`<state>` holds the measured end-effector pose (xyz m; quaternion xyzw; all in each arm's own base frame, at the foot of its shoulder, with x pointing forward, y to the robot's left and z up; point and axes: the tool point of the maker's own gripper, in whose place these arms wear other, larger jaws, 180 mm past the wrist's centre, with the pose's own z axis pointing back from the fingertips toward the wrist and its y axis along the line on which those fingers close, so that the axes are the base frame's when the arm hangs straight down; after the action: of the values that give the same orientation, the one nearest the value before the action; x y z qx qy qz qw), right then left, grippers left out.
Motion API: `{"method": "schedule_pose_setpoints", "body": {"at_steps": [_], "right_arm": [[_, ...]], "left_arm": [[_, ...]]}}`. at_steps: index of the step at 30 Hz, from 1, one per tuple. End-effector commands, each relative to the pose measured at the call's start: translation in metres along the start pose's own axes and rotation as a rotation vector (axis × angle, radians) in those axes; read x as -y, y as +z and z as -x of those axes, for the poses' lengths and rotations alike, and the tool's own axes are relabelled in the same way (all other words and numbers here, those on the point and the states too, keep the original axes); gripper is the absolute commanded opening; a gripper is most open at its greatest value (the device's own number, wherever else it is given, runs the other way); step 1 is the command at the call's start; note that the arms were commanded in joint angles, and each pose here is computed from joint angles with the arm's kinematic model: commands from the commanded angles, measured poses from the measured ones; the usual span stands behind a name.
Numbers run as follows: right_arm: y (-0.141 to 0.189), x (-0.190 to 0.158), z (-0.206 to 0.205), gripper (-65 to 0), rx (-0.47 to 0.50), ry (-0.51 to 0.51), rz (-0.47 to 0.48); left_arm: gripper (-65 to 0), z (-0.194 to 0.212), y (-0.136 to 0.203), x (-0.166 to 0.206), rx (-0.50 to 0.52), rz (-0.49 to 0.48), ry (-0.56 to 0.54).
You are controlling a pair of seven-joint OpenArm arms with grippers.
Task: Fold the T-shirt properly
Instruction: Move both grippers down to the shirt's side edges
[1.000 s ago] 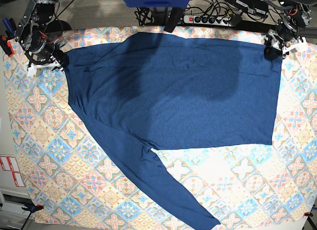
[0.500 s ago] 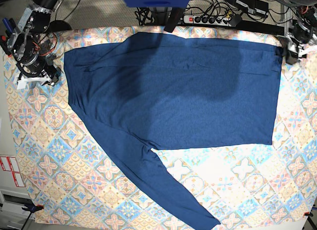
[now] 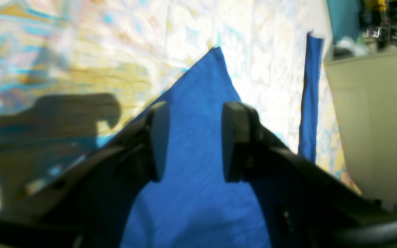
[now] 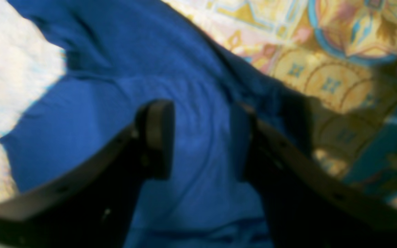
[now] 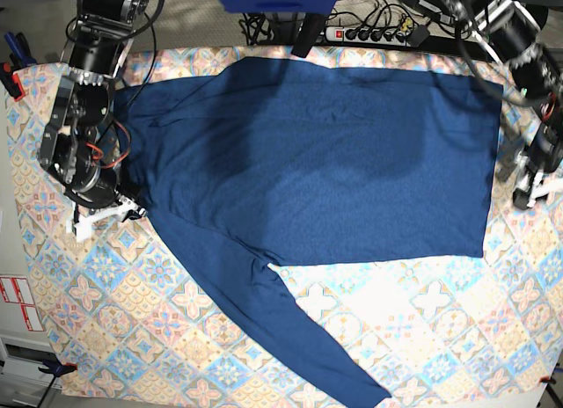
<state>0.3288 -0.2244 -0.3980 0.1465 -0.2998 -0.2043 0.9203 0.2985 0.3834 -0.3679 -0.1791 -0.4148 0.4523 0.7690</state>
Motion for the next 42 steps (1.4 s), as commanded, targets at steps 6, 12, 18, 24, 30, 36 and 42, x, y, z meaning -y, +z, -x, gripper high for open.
{"method": "schedule_pose_setpoints", "body": {"at_steps": [6, 12, 18, 24, 30, 36, 42], "right_arm": [[-0.005, -0.026, -0.031, -39.5, 0.068, 0.192, 0.047], [-0.014, -0.025, -0.025, -39.8, 0.062, 0.277, 0.099], [-0.017, -0.030, -0.021, -39.8, 0.057, 0.304, 0.097], [-0.016, -0.030, -0.020, -39.8, 0.059, 0.308, 0.096], [-0.015, -0.031, -0.020, -39.8, 0.057, 0.306, 0.094], [-0.011, -0.036, -0.024, -39.8, 0.077, 0.315, 0.085], [-0.010, -0.036, -0.024, -39.8, 0.075, 0.315, 0.085]], "left_arm": [[-40.4, -0.026, -0.041, 0.042, 0.020, -0.001, -0.085], [-40.4, -0.034, -0.072, 0.055, 0.077, -0.066, -0.191], [-40.4, -0.036, -0.095, 0.045, 0.106, -0.145, -0.218], [-40.4, -0.037, -0.105, 0.027, 0.174, -0.208, -0.260], [-40.4, -0.024, -0.114, 0.011, 0.172, -0.256, -0.292], [-40.4, -0.013, -0.117, 0.010, 0.163, -0.258, -0.305], [-40.4, 0.008, -0.119, 0.003, 0.127, -0.264, -0.300]]}}
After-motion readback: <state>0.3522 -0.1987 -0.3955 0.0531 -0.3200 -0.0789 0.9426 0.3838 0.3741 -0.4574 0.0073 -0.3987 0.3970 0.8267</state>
